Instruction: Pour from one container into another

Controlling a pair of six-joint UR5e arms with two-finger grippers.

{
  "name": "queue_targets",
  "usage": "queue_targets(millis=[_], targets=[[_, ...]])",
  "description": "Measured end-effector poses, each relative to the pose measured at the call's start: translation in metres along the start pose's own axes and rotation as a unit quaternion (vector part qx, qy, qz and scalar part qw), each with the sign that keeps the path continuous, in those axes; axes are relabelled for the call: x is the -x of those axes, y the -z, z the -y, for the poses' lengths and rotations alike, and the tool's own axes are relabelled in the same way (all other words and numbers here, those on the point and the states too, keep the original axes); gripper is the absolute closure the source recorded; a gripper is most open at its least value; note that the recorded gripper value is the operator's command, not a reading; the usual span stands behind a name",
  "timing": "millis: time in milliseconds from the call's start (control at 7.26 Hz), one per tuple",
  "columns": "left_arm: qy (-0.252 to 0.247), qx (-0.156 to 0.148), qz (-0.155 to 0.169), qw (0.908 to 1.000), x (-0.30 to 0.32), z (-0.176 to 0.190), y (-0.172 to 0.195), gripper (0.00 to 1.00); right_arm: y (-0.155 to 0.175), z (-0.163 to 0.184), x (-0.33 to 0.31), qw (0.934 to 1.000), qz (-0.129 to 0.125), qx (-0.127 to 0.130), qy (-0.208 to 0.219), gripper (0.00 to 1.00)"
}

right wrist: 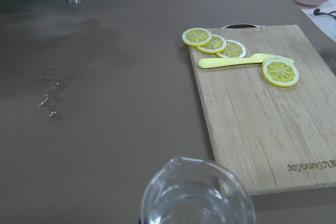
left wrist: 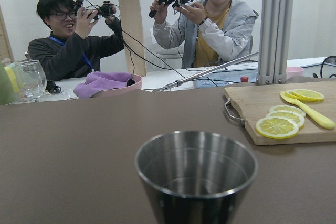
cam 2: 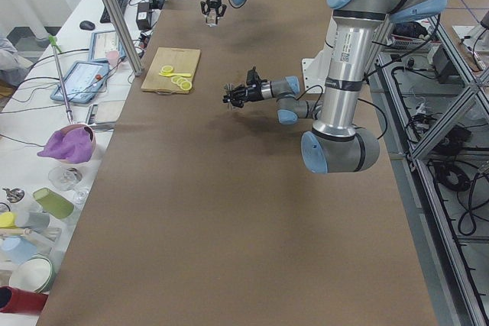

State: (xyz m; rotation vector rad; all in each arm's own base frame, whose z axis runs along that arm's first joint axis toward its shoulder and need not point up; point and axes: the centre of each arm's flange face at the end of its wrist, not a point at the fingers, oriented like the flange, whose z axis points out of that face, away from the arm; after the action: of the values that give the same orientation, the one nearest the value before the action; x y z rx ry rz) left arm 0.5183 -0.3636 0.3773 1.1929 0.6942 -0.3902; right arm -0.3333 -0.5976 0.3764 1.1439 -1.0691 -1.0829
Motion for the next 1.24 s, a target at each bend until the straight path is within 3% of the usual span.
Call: queue_targets(millis=[413,689,1240], targets=[[-0.059,0.025,-0.060,0.9962,-0.073,0.052,-0.025,1.00,-0.012,0.000,0.010,0.9997,0.012,0.005,0.021,1.00],[-0.072,0.041,-0.090,0.9925,-0.105,0.067,-0.033,1.00,-0.026,0.006,0.015,0.9993,0.012,0.009,0.034,1.00],[-0.121,0.049,-0.114,0.9848,-0.143,0.075,-0.041,1.00,-0.004,0.086,0.010,0.9995,0.000,0.018,0.027,1.00]])
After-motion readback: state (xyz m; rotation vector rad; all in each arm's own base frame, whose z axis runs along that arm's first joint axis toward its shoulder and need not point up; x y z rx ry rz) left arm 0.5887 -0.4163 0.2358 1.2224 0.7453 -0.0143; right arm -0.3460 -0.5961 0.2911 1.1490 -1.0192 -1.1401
